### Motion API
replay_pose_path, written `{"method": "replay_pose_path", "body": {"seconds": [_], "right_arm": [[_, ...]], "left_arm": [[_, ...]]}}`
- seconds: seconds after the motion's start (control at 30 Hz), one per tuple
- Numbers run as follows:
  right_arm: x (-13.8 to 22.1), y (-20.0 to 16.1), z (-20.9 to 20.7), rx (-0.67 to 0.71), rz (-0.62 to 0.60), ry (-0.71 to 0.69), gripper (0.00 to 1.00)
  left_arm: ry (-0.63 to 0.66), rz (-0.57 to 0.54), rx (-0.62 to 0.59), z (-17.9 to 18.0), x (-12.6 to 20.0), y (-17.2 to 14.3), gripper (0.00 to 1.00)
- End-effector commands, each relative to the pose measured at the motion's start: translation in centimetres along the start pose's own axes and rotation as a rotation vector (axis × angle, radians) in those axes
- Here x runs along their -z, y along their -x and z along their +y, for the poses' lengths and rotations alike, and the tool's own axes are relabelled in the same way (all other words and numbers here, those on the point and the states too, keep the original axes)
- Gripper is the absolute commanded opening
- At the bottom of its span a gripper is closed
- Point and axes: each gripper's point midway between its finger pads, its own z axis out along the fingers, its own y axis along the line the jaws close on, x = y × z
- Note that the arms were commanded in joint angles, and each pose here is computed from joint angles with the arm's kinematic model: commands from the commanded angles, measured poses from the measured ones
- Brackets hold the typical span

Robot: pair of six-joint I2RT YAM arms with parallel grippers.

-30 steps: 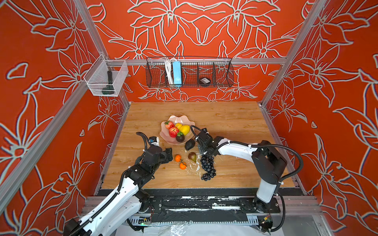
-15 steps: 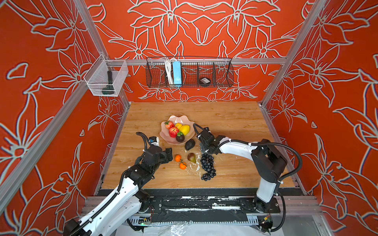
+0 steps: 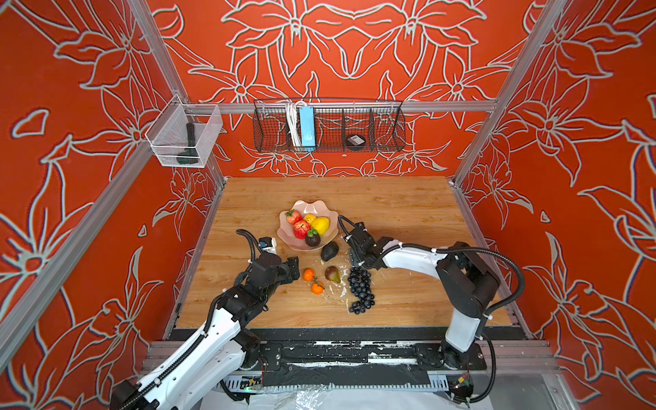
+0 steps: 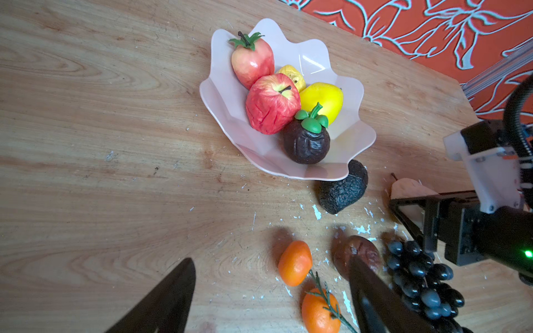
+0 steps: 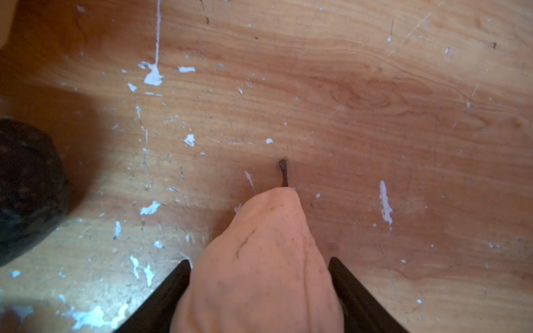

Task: Arrange fruit in a fruit bowl
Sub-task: Pick up the fruit from the center of the table.

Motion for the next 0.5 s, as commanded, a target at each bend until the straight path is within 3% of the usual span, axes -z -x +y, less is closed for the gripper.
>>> {"method": "replay_pose_path", "body": {"seconds": [0.0,0.33,0.47], "right_arm": [[1.0,1.2,-0.3,-0.03,-0.056,0.018,0.69],[2.6,2.0,-0.3,-0.017,-0.087,0.049,0.64],[6.0,3.7,0.7,0.037,-0.183,0.182,0.63]], "left_arm": [[-0.003,-0.01,-0.001,-0.2,-0.1,0.3,0.83],[-0.006,-0.004,-0.002,-0.3,-0.3,0.2,0.84],[-0.068,0.03,0.007,-1.8,-0.7,0.1,0.84]]}}
